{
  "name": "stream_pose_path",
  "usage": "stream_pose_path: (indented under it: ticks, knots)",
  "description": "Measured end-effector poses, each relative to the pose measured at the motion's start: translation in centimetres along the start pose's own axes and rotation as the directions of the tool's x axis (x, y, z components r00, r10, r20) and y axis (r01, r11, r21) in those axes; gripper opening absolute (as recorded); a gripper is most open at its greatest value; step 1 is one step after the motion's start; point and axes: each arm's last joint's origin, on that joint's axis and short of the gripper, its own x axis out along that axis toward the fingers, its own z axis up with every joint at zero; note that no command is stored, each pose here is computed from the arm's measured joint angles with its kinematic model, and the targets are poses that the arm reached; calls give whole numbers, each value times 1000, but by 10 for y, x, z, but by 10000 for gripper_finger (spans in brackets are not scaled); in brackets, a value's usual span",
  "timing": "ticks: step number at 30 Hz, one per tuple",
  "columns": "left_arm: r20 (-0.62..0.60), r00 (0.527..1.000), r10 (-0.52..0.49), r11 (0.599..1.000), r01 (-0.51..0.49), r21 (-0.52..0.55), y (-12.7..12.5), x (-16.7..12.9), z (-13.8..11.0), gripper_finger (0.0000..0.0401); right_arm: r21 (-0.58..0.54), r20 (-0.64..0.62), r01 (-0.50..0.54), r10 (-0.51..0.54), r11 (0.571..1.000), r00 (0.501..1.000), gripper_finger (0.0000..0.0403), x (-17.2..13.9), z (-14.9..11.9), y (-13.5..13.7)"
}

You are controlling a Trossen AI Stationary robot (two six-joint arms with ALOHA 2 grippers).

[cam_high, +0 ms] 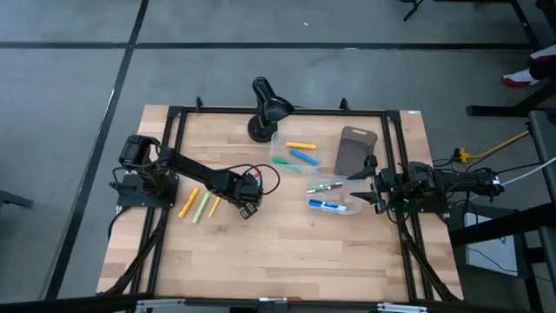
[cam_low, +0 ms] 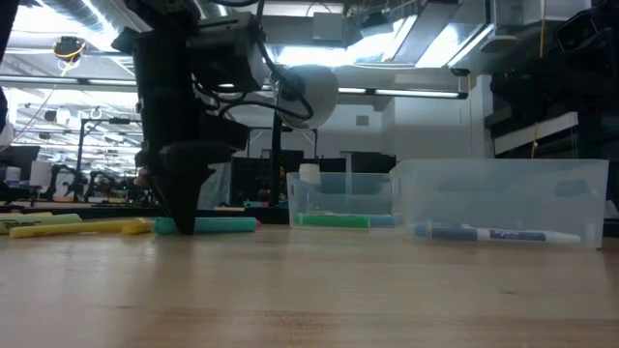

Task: Pick & Place Markers
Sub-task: Put the light blue highlighter pen into the top transparent bin

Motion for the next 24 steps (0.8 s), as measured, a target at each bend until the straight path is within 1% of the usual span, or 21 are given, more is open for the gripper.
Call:
stream_pose_path:
  ticks: [2, 5, 7, 11, 14, 16, 21, 24]
  knots:
    - [2, 1000, 2, 1000, -2, -6, 0, 0, 0, 57, 0, 0, 0, 0, 1000, 1000, 244, 0, 0, 0]
    - [13, 1000, 13, 1000, -13, -24, 0, 0, 0, 55, 0, 0, 0, 0, 1000, 1000, 244, 0, 0, 0]
    - [27, 999, 18, 1000, -18, -18, -1, 0, -1, 55, 0, 0, 0, 0, 1000, 1000, 244, 0, 0, 0]
    - [87, 996, 24, 1000, -23, -9, -5, -5, -2, 55, 0, 0, 0, 0, 1000, 1000, 244, 0, 0, 0]
    - [178, 983, 50, 999, -47, -18, -7, -9, 0, 54, 0, 0, -1, 1, 1000, 1000, 244, 0, 0, 0]
    - [231, 972, 49, 999, -43, -31, -9, -14, 3, 54, 0, 0, 0, 0, 1000, 1000, 244, 0, 0, 0]
    - [328, 945, -9, 1000, 15, -16, -17, -23, 7, 54, 0, 0, 0, 0, 1000, 1000, 244, 0, 0, 0]
    - [406, 912, -60, 998, 67, -2, -23, -27, 15, 54, 0, 0, 0, 0, 1000, 1000, 244, 0, 0, 0]
